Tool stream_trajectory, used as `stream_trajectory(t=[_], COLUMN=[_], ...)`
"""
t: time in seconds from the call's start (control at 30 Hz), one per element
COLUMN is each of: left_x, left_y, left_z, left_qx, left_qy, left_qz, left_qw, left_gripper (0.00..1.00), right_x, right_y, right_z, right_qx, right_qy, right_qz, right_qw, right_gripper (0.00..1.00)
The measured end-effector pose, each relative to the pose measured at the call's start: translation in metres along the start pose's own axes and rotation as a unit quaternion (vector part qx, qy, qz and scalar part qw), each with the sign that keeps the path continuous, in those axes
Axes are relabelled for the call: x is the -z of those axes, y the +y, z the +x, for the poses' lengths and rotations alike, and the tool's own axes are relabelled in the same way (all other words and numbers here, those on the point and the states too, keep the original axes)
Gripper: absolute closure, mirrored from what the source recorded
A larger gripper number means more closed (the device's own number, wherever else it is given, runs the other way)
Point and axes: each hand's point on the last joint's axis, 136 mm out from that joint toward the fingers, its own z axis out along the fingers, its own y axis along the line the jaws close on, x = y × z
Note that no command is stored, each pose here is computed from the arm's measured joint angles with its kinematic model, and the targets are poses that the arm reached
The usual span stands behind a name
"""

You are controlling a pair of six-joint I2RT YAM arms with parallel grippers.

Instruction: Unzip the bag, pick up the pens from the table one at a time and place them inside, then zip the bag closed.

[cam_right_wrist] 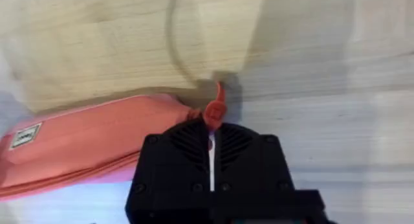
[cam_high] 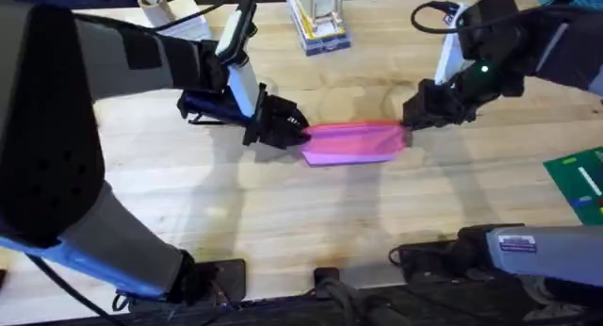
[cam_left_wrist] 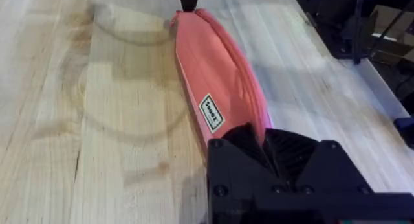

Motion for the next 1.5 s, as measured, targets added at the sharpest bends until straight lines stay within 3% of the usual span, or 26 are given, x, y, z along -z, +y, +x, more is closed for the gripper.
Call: stream_trajectory(t=[0.17,0.2,0.4,0.43,0.53,0.57,0.8,0.83,1.0,1.03,1.5], left_x=[0.000,0.000,0.004,0.004,0.004,0.004,0.004,0.004,0.006,0.006,0.006], left_y=[0.000,0.000,0.002,0.002,0.002,0.002,0.002,0.002,0.007,0.007,0.012], left_z=[0.000,0.001,0.005,0.005,0.005,0.006,0.006,0.006,0.005,0.005,0.011], left_qx=[0.000,0.000,0.007,0.007,0.007,0.007,0.005,0.004,-0.008,-0.006,-0.017], left_qy=[0.000,0.002,0.011,0.011,0.011,0.011,0.011,0.011,0.010,0.010,0.028], left_qz=[0.000,0.000,-0.006,-0.007,-0.007,-0.007,-0.007,-0.007,-0.014,-0.015,-0.023], left_qw=[1.000,1.000,1.000,1.000,1.000,1.000,1.000,1.000,1.000,1.000,0.999], left_gripper=[0.958,0.958,0.959,0.959,0.959,0.959,0.958,0.914,0.127,0.038,0.006], right_x=[0.001,0.007,0.036,0.044,0.067,0.094,0.115,0.117,0.121,0.121,0.121], right_y=[-0.002,0.000,-0.002,0.000,0.009,0.022,0.026,0.026,0.026,0.026,0.024], right_z=[0.000,-0.002,-0.020,-0.022,-0.026,-0.011,0.005,0.005,0.007,0.007,0.007], right_qx=[-0.027,-0.028,-0.006,0.005,0.038,0.084,0.104,0.106,0.109,0.109,0.120], right_qy=[-0.002,-0.011,-0.066,-0.078,-0.114,-0.141,-0.163,-0.166,-0.173,-0.172,-0.173], right_qz=[-0.014,-0.020,-0.022,-0.025,-0.031,-0.039,-0.044,-0.044,-0.044,-0.044,-0.036], right_qw=[1.000,0.999,0.998,0.997,0.992,0.986,0.980,0.979,0.978,0.978,0.977], right_gripper=[0.968,0.916,0.057,0.020,0.005,0.004,0.004,0.004,0.004,0.004,0.004])
